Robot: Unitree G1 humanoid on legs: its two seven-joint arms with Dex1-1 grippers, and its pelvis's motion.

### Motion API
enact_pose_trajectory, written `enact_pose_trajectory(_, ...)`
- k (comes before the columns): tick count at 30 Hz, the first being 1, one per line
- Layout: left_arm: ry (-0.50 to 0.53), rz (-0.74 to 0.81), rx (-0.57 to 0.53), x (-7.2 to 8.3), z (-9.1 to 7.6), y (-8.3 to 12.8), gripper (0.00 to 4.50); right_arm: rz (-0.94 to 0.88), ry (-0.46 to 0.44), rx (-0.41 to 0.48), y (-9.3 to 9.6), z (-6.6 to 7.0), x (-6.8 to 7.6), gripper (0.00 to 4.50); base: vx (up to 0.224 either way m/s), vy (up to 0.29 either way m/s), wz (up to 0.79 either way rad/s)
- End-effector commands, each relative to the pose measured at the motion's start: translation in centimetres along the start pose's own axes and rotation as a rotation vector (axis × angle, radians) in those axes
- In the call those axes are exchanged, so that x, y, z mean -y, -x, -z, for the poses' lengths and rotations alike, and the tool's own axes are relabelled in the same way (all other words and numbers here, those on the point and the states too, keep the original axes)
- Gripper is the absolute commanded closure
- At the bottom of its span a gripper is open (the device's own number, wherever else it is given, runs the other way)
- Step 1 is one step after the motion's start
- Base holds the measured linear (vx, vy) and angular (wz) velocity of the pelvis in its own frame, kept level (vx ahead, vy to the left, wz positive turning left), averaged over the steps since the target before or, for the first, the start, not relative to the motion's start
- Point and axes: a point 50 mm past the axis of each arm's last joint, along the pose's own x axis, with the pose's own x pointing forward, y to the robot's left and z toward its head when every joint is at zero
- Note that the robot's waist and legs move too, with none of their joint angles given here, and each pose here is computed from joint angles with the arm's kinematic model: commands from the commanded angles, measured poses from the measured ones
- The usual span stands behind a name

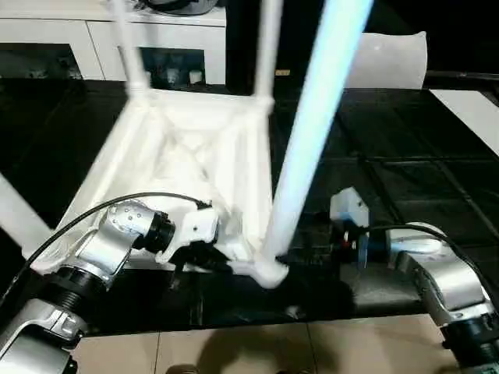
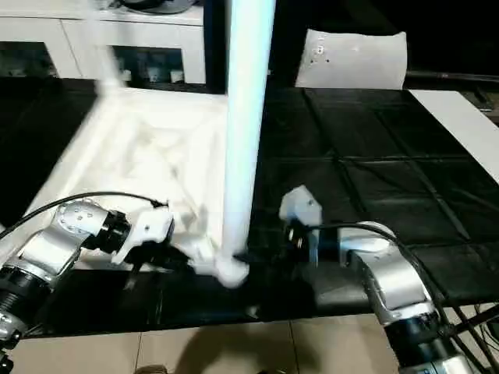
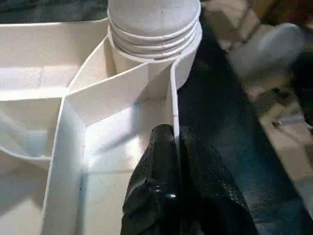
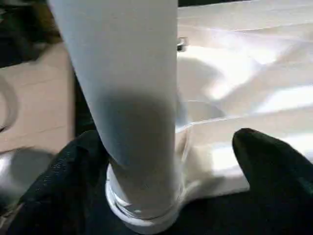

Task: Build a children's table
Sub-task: Rotate leg to tighten

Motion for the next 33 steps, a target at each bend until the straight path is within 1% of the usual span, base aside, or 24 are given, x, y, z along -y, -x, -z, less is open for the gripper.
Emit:
enact_pose_trajectory(1, -0.123, 0.127, 0.005, 0.0, -1.9, -1.2, 4.5, -0.037, 0.006, -0.011, 0.2, -0.2, 0.1, 0.55, 0.0, 0.0, 0.0)
enact_pose_trajectory(3, -0.125, 0.122, 0.004, -0.2, -1.9, -1.2, 4.5, -0.069, 0.0, -0.016, 0.0, -0.1, 0.0, 0.81, 0.0, 0.0, 0.0)
enact_pose_trajectory(4, -0.126, 0.118, 0.003, -0.3, -1.9, -1.2, 4.5, -0.084, -0.003, -0.016, 0.0, -0.1, 0.0, 0.81, 0.0, 0.0, 0.0)
enact_pose_trajectory(6, -0.128, 0.106, -0.008, -0.4, -1.7, -1.0, 4.5, -0.108, -0.006, -0.02, -0.1, -0.1, -0.1, 1.07, 0.0, 0.0, 0.0)
enact_pose_trajectory(7, -0.13, 0.103, -0.014, -0.5, -1.6, -0.9, 4.5, -0.114, -0.006, -0.021, -0.2, -0.1, -0.1, 1.07, 0.0, 0.0, 0.0)
enact_pose_trajectory(8, -0.131, 0.101, -0.016, -0.5, -1.5, -0.8, 4.5, -0.119, -0.007, -0.023, -0.2, -0.1, -0.1, 1.21, 0.0, 0.0, 0.0)
enact_pose_trajectory(12, -0.127, 0.099, -0.009, -0.5, -1.5, -0.7, 4.5, -0.152, -0.019, -0.027, -0.4, 0.0, -0.1, 1.52, 0.0, 0.0, 0.0)
enact_pose_trajectory(13, -0.127, 0.099, -0.008, -0.5, -1.4, -0.7, 4.5, -0.156, -0.022, -0.028, -0.4, 0.0, -0.1, 1.52, 0.0, 0.0, 0.0)
enact_pose_trajectory(15, -0.123, 0.098, -0.011, -0.4, -1.3, -0.7, 4.5, -0.174, -0.036, -0.028, -0.7, 0.2, -0.2, 1.82, 0.0, 0.0, 0.0)
enact_pose_trajectory(16, -0.123, 0.098, -0.011, -0.5, -1.3, -0.7, 4.5, -0.175, -0.037, -0.028, -0.7, 0.2, -0.2, 1.82, 0.0, 0.0, 0.0)
enact_pose_trajectory(20, -0.093, 0.073, 0.0, -0.6, -1.1, -0.5, 4.5, -0.188, -0.063, -0.013, -0.9, 0.2, -0.4, 2.19, 0.0, 0.0, 0.0)
enact_pose_trajectory(22, -0.063, 0.038, 0.003, -0.7, -0.9, -0.2, 4.5, -0.176, -0.093, 0.011, -1.1, 0.3, -0.6, 2.32, 0.0, 0.0, 0.0)
enact_pose_trajectory(23, -0.018, -0.036, 0.017, -0.9, -0.6, 0.1, 4.5, -0.131, -0.115, 0.048, -1.5, 0.5, -0.9, 2.38, 0.0, 0.0, 0.0)
enact_pose_trajectory(25, -0.006, -0.06, 0.024, -0.9, -0.6, 0.2, 4.5, -0.111, -0.124, 0.061, -1.7, 0.5, -1.0, 2.43, 0.0, 0.0, 0.0)
enact_pose_trajectory(26, 0.046, -0.139, 0.026, -1.0, -0.2, 0.4, 4.5, -0.024, -0.132, 0.072, -2.3, 0.9, -1.1, 2.43, 0.0, 0.0, 0.0)
enact_pose_trajectory(27, 0.05, -0.145, 0.026, -1.0, -0.2, 0.4, 4.5, -0.016, -0.133, 0.072, -2.3, 1.0, -1.1, 2.44, 0.0, 0.0, 0.0)
enact_pose_trajectory(28, 0.108, -0.215, 0.037, -1.0, 0.2, 0.3, 4.5, 0.096, -0.154, 0.076, -3.1, 1.4, -1.0, 2.45, 0.0, 0.0, 0.0)
enact_pose_trajectory(29, 0.131, -0.236, 0.045, -1.0, 0.3, 0.3, 4.5, 0.135, -0.166, 0.078, -3.4, 1.6, -1.0, 2.45, 0.0, 0.0, 0.0)
enact_pose_trajectory(31, 0.181, -0.286, 0.07, -1.0, 0.2, -0.1, 4.5, 0.205, -0.199, 0.081, -4.1, 1.9, -1.1, 2.47, 0.0, 0.0, 0.0)
enact_pose_trajectory(32, 0.225, -0.324, 0.092, -0.8, 0.0, -0.9, 4.5, 0.282, -0.258, 0.091, -5.4, 2.0, -1.1, 2.48, 0.0, 0.0, 0.0)
enact_pose_trajectory(33, 0.239, -0.337, 0.099, -0.8, -0.1, -1.1, 4.5, 0.309, -0.277, 0.099, -5.7, 2.0, -1.1, 2.48, 0.0, 0.0, 0.0)
